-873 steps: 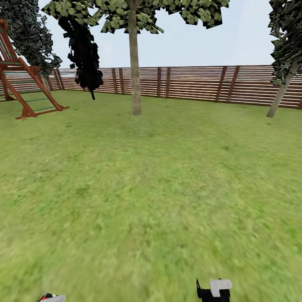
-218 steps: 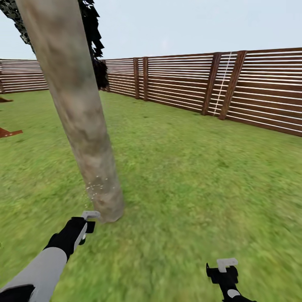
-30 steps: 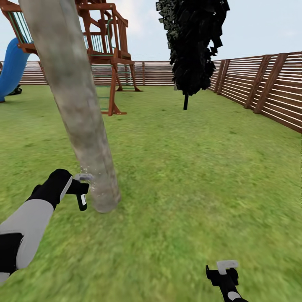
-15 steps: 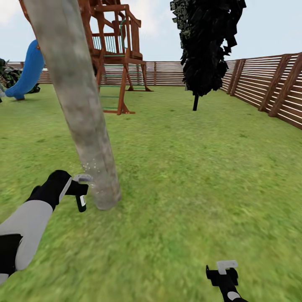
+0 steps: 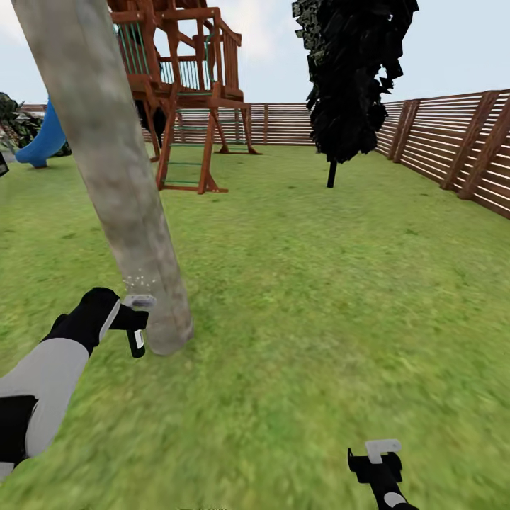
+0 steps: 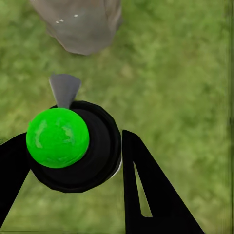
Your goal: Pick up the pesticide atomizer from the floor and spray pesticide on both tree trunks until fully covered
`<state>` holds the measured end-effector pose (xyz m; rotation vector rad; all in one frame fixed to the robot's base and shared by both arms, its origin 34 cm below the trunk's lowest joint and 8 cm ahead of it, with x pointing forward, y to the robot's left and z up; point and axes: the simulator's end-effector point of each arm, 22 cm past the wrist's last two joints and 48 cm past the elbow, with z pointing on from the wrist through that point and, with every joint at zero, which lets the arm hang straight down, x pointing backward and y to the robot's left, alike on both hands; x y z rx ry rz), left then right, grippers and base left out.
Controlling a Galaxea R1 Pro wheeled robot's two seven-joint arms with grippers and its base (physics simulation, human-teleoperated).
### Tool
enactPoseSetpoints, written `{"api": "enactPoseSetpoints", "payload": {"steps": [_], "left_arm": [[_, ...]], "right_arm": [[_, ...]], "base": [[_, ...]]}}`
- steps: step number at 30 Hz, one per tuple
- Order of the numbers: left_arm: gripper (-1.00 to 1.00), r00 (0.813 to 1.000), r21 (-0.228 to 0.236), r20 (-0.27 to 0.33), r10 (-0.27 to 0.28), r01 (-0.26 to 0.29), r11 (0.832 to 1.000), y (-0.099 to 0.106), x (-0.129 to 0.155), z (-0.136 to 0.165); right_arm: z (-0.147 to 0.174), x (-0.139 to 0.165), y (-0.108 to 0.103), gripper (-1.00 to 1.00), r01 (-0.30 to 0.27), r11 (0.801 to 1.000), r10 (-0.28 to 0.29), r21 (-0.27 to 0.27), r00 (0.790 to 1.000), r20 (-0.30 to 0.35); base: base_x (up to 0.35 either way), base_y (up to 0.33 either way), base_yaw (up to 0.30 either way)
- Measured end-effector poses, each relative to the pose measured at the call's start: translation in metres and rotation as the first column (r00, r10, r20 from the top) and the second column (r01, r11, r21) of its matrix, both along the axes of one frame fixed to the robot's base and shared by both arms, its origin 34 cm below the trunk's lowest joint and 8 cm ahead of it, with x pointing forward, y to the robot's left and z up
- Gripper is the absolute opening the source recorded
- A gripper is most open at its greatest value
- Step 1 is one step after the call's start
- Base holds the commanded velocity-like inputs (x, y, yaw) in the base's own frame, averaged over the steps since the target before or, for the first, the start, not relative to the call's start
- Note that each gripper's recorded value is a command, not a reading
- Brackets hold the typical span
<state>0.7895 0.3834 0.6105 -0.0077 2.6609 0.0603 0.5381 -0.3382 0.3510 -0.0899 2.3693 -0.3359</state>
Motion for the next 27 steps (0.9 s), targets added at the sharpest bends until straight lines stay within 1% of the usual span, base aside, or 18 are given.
{"api": "enactPoseSetpoints", "payload": {"steps": [2,3,4,6,7,8,9,10,11,13,15,16,18,19,21,23,24,27], "left_arm": [[-1.0,1.0,0.003,-0.003,0.0,0.0,1.0,0.0,-0.001,-0.001],[-1.0,1.0,0.01,-0.008,0.003,-0.003,1.0,0.004,-0.002,-0.002],[-1.0,1.0,0.017,-0.012,0.011,-0.011,1.0,0.011,-0.004,-0.003],[-1.0,0.999,0.038,-0.013,0.034,-0.033,0.999,0.032,-0.009,-0.002],[-1.0,0.999,0.016,-0.01,0.032,-0.032,0.999,0.025,-0.008,-0.004],[-1.0,1.0,0.007,-0.01,0.025,-0.025,1.0,0.018,-0.007,-0.005],[-1.0,1.0,-0.012,-0.009,-0.001,0.001,1.0,-0.005,-0.003,-0.007],[-1.0,1.0,-0.029,-0.008,-0.008,0.007,1.0,-0.016,-0.002,-0.008],[-1.0,1.0,-0.011,-0.01,-0.011,0.01,1.0,-0.012,-0.002,-0.008],[-1.0,1.0,0.001,-0.011,-0.001,0.001,1.0,-0.003,-0.003,-0.008],[-1.0,0.999,0.037,-0.015,0.029,-0.029,0.999,0.028,-0.009,-0.005],[-1.0,0.999,0.042,-0.024,0.039,-0.038,0.998,0.036,-0.015,-0.01],[-1.0,0.998,0.047,-0.045,0.049,-0.047,0.998,0.044,-0.027,-0.021],[-1.0,0.997,0.044,-0.053,0.05,-0.048,0.998,0.044,-0.031,-0.026],[-1.0,0.997,0.032,-0.059,0.045,-0.043,0.999,0.037,-0.033,-0.032],[-1.0,0.998,0.009,-0.06,0.028,-0.027,1.0,0.019,-0.031,-0.035],[-1.0,0.998,0.007,-0.059,0.021,-0.021,1.0,0.013,-0.03,-0.036],[-1.0,0.998,0.019,-0.061,0.031,-0.03,0.999,0.022,-0.033,-0.036]], "right_arm": [[0.0,0.0,0.0,1.0,0.0,1.0,0.0,0.0,1.0,0.0],[0.0,0.0,0.0,1.0,0.0,1.0,0.0,0.0,1.0,0.0],[0.0,0.0,0.0,1.0,0.0,1.0,0.0,0.0,1.0,0.0],[0.0,0.0,0.0,1.0,0.0,1.0,0.0,0.0,1.0,0.0],[0.0,0.0,0.0,1.0,0.0,1.0,0.0,0.0,1.0,0.0],[0.0,0.0,0.0,1.0,0.0,1.0,0.0,0.0,1.0,0.0],[0.0,0.0,0.0,1.0,0.0,1.0,0.0,0.0,1.0,0.0],[0.0,0.0,0.0,1.0,0.0,1.0,0.0,0.0,1.0,0.0],[0.0,0.0,0.0,1.0,0.0,1.0,0.0,-0.001,1.0,0.0],[0.0,0.0,0.0,1.0,0.0,1.0,0.0,0.0,1.0,0.0],[0.0,0.0,0.0,1.0,0.0,1.0,0.0,0.0,1.0,0.0],[0.0,0.0,0.0,1.0,0.0,1.0,0.0,0.0,1.0,0.0],[0.0,0.0,0.0,1.0,0.0,1.0,0.0,0.0,1.0,0.0],[0.0,0.0,0.0,1.0,0.0,1.0,0.0,0.0,1.0,0.0],[0.0,0.0,0.0,1.0,0.0,1.0,0.0,0.0,1.0,0.0],[0.0,0.0,0.0,1.0,0.0,1.0,0.0,0.0,1.0,0.0],[0.0,0.0,0.0,1.0,0.0,1.0,0.0,0.0,1.0,0.001],[0.0,0.0,0.0,1.0,0.001,1.0,-0.001,0.001,1.0,0.001]], "base": [[0.0,-0.274,0.273],[0.0,-0.274,0.276],[0.0,-0.274,0.154],[0.0,-0.274,0.03],[0.0,-0.274,0.005],[0.0,-0.274,0.001],[0.0,-0.274,0.0],[0.0,-0.274,0.0],[0.0,-0.274,0.0],[0.0,-0.274,0.053],[0.008,-0.274,0.221],[0.052,-0.273,0.253],[0.116,-0.264,0.267],[0.169,-0.239,0.273],[0.215,-0.206,0.275],[0.266,-0.127,0.149],[0.278,-0.04,0.036],[0.29,-0.012,0.011]]}}
